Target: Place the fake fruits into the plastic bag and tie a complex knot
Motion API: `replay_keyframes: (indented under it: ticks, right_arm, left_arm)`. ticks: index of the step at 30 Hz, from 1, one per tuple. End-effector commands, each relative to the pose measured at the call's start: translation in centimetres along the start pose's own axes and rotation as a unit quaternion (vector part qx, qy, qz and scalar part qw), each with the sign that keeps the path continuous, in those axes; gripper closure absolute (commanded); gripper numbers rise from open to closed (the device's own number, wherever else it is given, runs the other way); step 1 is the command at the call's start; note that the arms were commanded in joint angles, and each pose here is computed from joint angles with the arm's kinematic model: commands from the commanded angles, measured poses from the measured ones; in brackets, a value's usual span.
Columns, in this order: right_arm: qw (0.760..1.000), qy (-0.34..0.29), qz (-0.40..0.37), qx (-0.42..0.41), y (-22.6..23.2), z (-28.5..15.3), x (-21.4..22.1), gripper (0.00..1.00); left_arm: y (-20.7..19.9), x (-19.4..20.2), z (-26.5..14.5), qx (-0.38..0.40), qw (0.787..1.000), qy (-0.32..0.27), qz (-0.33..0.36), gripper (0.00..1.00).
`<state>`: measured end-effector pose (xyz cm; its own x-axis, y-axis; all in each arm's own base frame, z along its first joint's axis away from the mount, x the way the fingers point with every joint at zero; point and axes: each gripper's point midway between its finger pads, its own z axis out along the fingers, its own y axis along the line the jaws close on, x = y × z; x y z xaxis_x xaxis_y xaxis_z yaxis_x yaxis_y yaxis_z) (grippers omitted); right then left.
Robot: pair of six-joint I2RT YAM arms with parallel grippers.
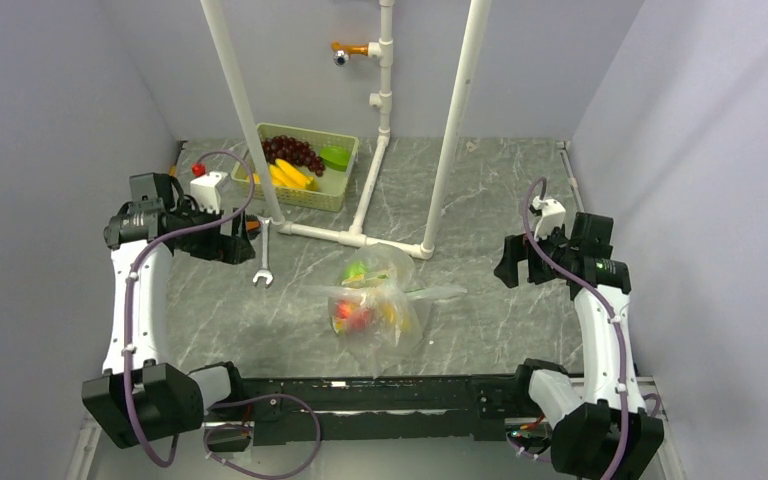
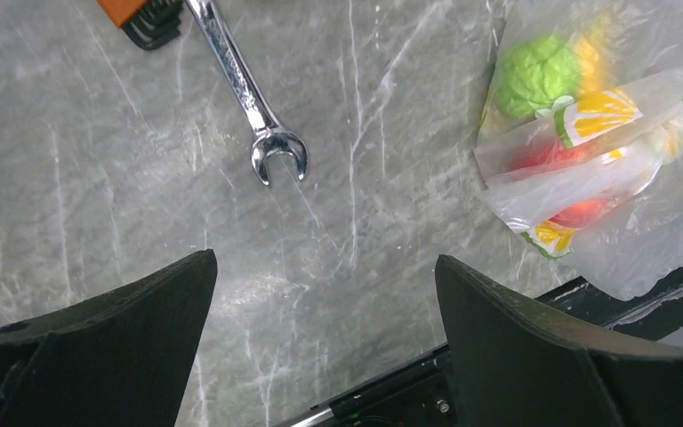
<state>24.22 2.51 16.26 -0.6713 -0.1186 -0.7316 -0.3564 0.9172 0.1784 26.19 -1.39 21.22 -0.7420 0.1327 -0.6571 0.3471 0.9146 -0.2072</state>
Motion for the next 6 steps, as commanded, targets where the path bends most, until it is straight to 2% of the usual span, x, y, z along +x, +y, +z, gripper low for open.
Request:
replay_keyframes:
  ticks: [1,6]
  right_arm:
    - [0.999,0.002,0.016,0.032,-1.26,0.07,-0.03,0.0]
    - [0.999,0.001,0.015,0.039,-1.54,-0.27,-0.77,0.0]
  left_arm:
    - [1.05,-0.78,0.22,-0.031,0.999,-0.026,-0.015,0.01]
    - [1.93,-0.39,0.05,-0.049,0.999,0.003,-0.021,0.01]
